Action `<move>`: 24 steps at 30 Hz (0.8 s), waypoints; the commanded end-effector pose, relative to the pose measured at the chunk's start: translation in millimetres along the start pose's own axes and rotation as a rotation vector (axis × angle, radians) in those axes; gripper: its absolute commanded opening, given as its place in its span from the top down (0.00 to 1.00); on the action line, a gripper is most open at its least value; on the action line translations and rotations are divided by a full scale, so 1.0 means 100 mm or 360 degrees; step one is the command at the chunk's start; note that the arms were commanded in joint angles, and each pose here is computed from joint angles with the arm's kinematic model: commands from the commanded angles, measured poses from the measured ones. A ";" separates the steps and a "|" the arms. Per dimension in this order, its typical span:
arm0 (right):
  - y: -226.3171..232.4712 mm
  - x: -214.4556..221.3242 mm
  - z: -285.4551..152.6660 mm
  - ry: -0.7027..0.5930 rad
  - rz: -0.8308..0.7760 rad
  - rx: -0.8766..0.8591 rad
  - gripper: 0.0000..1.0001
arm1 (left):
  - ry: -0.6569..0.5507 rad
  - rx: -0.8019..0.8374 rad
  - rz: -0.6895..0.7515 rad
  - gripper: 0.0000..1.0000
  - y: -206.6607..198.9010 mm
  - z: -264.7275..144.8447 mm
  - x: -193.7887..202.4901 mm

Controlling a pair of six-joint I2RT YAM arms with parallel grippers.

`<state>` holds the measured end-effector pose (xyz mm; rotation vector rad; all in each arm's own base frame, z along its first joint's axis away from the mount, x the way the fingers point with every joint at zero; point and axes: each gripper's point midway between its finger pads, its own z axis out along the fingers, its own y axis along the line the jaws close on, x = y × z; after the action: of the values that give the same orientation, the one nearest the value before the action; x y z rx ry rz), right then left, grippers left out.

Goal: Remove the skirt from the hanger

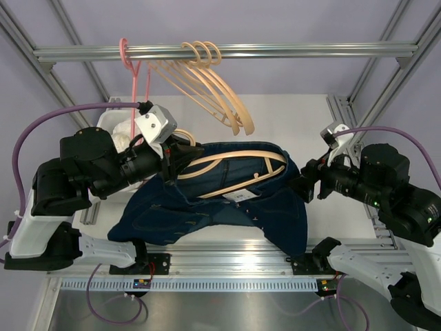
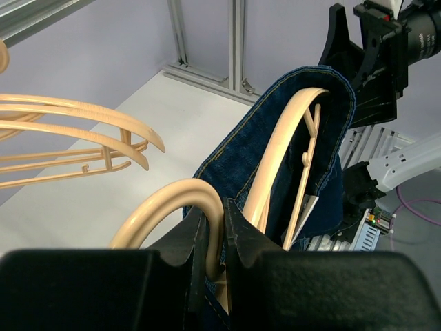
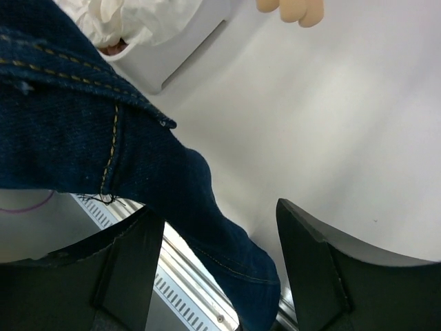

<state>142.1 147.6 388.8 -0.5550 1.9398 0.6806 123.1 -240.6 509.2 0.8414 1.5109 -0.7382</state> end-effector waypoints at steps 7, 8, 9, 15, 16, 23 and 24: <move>0.32 0.20 -0.04 0.0043 -0.0084 -0.0334 0.51 | -0.0266 0.0009 -0.0101 1.00 0.03 -0.17 -0.48; 0.33 0.23 -0.04 0.0063 -0.0067 -0.0346 0.52 | -0.0266 0.0006 -0.0097 1.00 0.03 -0.17 -0.48; 0.33 0.25 -0.03 0.0077 -0.0059 -0.0343 0.53 | -0.0271 0.0004 -0.0096 1.00 0.04 -0.18 -0.49; 0.27 0.41 0.01 0.0160 -0.0031 -0.0304 0.60 | -0.0254 -0.0028 -0.0064 1.00 0.08 -0.17 -0.50; 0.25 0.43 0.03 0.0182 -0.0026 -0.0289 0.60 | -0.0261 -0.0028 -0.0066 1.00 0.08 -0.19 -0.51; -0.09 0.41 0.10 0.0167 0.0005 0.0031 1.00 | -0.0244 -0.0085 -0.0064 1.00 0.15 -0.22 -0.47; -0.16 0.41 0.10 0.0159 0.0012 0.0093 1.00 | -0.0244 -0.0104 -0.0070 1.00 0.18 -0.24 -0.47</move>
<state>125.1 157.7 350.6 -0.6639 2.0169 0.7576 123.3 -233.8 509.8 0.8506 1.5277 -0.7132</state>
